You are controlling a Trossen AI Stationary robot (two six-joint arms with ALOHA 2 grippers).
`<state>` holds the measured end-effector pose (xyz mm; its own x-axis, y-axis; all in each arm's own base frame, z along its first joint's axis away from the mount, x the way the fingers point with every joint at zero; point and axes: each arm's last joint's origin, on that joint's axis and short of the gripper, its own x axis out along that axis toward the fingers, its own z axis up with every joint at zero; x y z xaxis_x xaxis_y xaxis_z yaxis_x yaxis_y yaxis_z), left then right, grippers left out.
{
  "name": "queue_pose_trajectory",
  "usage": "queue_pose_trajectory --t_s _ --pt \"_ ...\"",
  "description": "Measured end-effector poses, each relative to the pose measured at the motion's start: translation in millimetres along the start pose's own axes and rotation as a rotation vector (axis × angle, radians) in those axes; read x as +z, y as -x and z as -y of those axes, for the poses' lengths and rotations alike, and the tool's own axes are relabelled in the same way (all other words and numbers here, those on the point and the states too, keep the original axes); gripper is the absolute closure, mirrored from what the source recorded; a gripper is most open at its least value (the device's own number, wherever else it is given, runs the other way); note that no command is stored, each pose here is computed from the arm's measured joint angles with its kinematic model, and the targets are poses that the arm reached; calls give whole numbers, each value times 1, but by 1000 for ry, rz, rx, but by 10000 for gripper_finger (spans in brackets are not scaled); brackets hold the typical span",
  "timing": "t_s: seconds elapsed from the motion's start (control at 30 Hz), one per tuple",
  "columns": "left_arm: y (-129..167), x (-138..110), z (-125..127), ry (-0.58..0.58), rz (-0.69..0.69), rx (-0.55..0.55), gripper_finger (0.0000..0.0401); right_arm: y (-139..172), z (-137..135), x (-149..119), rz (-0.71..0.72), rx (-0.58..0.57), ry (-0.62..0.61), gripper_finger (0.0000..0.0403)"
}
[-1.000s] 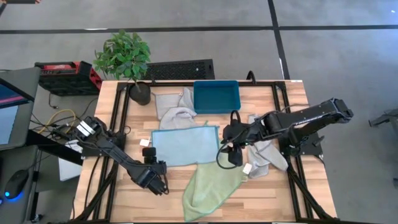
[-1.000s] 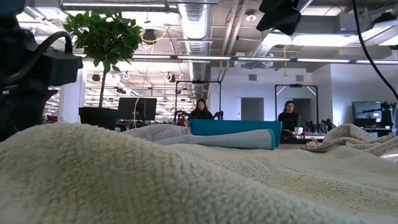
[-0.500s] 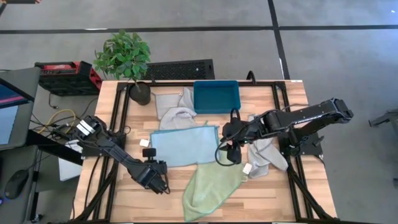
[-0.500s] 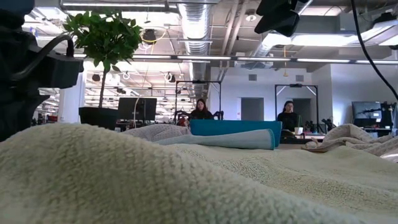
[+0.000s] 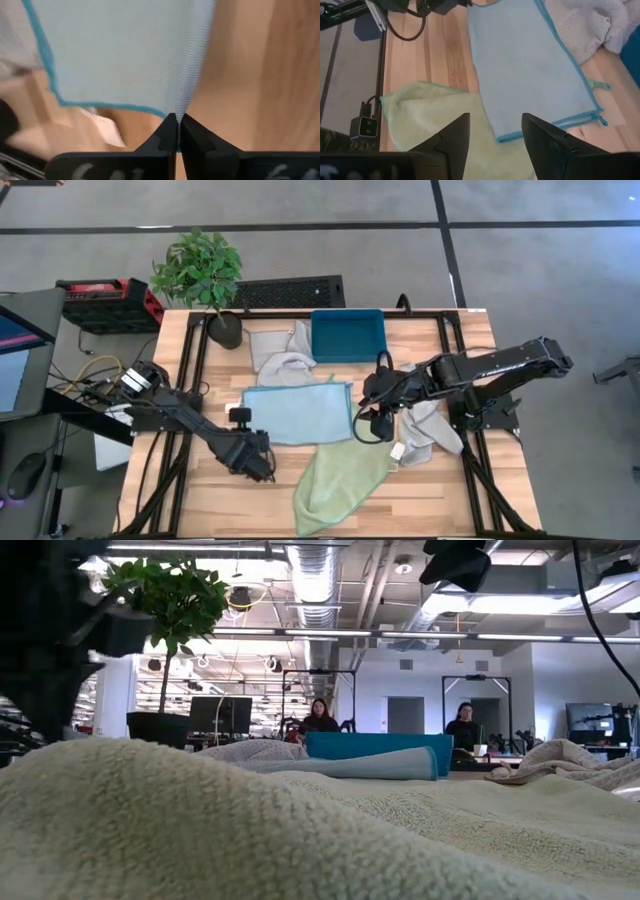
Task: Fold microfiber towels
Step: Fold the blue towel
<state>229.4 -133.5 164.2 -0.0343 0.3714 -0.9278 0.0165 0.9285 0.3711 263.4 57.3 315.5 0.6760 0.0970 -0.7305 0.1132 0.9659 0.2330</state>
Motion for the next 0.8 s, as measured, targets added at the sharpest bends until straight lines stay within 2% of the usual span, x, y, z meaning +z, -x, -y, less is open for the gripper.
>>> queue_pose_trajectory --t_s 0.17,0.33,0.57,0.8 --pt "4 19 -21 -113 14 6 401 7 1 -2 -1 -1 -7 200" --pt "8 44 -50 -164 70 22 401 8 2 -3 -9 -4 -6 200" --pt "19 85 -80 -208 317 -2 401 10 3 -5 -23 -10 -5 200" --pt "23 112 -103 -138 525 11 401 18 4 -7 -24 -11 -36 200"
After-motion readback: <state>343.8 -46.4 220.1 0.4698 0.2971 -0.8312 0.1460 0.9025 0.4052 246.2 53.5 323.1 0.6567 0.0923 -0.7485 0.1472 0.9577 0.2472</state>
